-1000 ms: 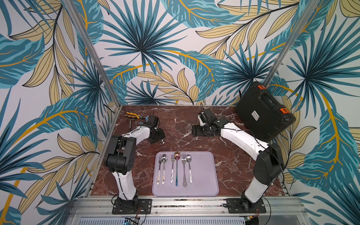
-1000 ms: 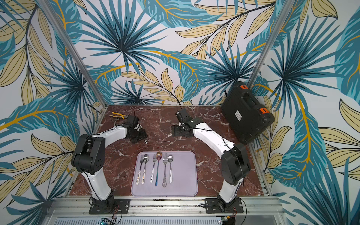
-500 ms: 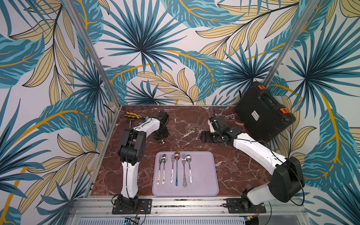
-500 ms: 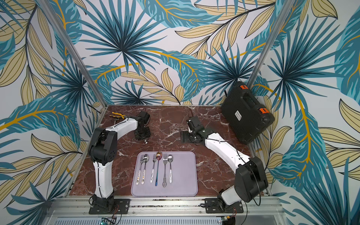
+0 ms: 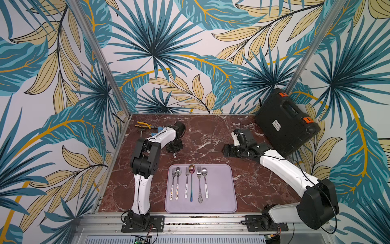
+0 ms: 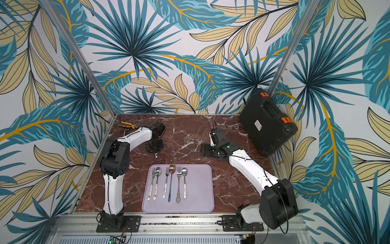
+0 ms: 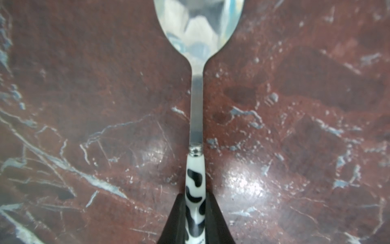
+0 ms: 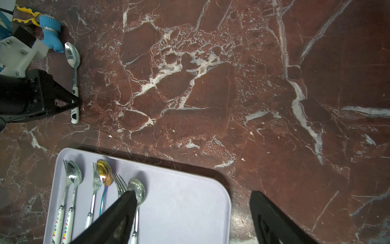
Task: Set the spoon and fork side by side
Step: Pick up the spoon from the center of the board.
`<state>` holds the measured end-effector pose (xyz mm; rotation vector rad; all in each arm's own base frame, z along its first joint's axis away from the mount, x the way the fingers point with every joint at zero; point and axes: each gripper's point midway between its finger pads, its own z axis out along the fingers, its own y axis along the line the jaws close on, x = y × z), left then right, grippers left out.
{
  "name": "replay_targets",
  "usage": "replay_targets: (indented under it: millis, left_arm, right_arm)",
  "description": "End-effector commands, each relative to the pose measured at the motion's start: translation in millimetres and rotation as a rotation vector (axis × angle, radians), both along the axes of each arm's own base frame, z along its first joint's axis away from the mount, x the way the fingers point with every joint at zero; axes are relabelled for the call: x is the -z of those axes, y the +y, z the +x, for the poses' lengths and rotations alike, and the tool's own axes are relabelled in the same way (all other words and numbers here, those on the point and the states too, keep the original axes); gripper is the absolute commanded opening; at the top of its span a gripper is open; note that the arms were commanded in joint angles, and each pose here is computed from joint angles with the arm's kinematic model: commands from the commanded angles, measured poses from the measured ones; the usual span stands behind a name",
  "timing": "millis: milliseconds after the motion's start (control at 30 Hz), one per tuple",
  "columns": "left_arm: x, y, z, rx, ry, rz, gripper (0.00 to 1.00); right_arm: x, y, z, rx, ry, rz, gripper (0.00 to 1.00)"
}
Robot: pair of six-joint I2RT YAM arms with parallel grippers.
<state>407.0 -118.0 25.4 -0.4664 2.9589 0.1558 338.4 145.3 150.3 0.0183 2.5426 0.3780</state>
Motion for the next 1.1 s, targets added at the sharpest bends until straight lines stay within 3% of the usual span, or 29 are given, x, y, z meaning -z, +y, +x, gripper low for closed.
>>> replay_targets:
  millis: [0, 233, 467, 733, 1067]
  left_arm:
    - [-26.4, -11.2, 3.4, 0.052, -0.048, 0.024, 0.00]
    - [-71.4, -48.6, 5.4, 0.155, -0.169, 0.030, 0.00]
    - [-102.3, -98.2, -6.4, 0.262, -0.230, -0.010, 0.00]
    - [-115.1, -164.5, -53.4, 0.374, -0.243, -0.085, 0.00]
    - [-105.2, -239.8, -133.0, 0.488, -0.213, -0.179, 0.00]
  right_arm:
    - [4.2, -12.5, -5.4, 0.022, -0.002, -0.008, 0.93]
    - [11.9, -40.2, -16.6, 0.100, 0.008, -0.014, 0.99]
    - [13.5, -61.7, -29.5, 0.155, 0.010, -0.036, 1.00]
    - [12.6, -89.9, -40.4, 0.263, -0.001, -0.081, 0.99]
    - [12.1, -107.6, -45.3, 0.327, -0.012, -0.091, 1.00]
